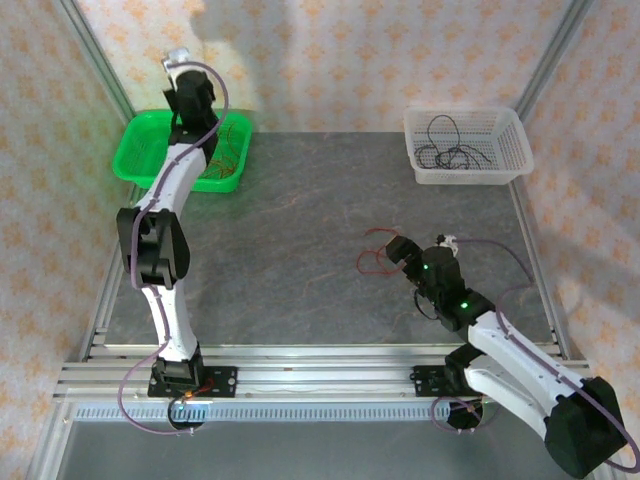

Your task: Untangle the cables

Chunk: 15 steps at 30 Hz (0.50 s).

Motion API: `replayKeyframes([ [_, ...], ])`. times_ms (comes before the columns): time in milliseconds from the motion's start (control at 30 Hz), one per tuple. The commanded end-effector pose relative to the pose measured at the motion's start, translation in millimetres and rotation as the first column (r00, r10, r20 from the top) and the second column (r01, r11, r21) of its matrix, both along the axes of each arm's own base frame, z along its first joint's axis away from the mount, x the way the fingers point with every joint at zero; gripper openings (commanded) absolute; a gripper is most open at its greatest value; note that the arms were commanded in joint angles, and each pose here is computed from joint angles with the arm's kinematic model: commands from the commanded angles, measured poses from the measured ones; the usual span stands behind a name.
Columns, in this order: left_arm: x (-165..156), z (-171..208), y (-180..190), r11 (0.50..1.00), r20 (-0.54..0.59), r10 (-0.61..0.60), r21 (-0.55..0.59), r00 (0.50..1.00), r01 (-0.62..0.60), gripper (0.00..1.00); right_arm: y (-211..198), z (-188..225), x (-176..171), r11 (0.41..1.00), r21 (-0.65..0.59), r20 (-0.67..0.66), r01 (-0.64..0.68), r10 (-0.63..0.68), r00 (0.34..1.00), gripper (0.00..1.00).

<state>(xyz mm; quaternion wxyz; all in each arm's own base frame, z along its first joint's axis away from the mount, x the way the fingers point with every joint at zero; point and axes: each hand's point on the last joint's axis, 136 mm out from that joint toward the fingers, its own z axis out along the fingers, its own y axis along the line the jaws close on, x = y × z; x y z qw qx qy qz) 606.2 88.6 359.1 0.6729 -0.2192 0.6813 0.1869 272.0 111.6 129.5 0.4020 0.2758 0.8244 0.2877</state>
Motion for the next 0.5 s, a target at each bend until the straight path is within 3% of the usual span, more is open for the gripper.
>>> replayKeyframes([
  [0,-7,-19,7,0.995,0.019,0.023,-0.101,1.0,-0.021,0.0,-1,-2,1,1.0,0.002,0.009,0.003,-0.003,1.0,1.0],
  [267,7,-114,24,0.957,-0.199,-0.011,-0.286,0.98,-0.047,0.0,-4,-7,-7,1.0,-0.012,-0.004,-0.004,0.004,1.0,1.0],
  [467,17,-174,37,0.88,-0.342,-0.096,-0.468,0.935,-0.081,0.0,-7,-12,-12,1.0,-0.024,-0.019,-0.007,0.006,1.0,1.0],
])
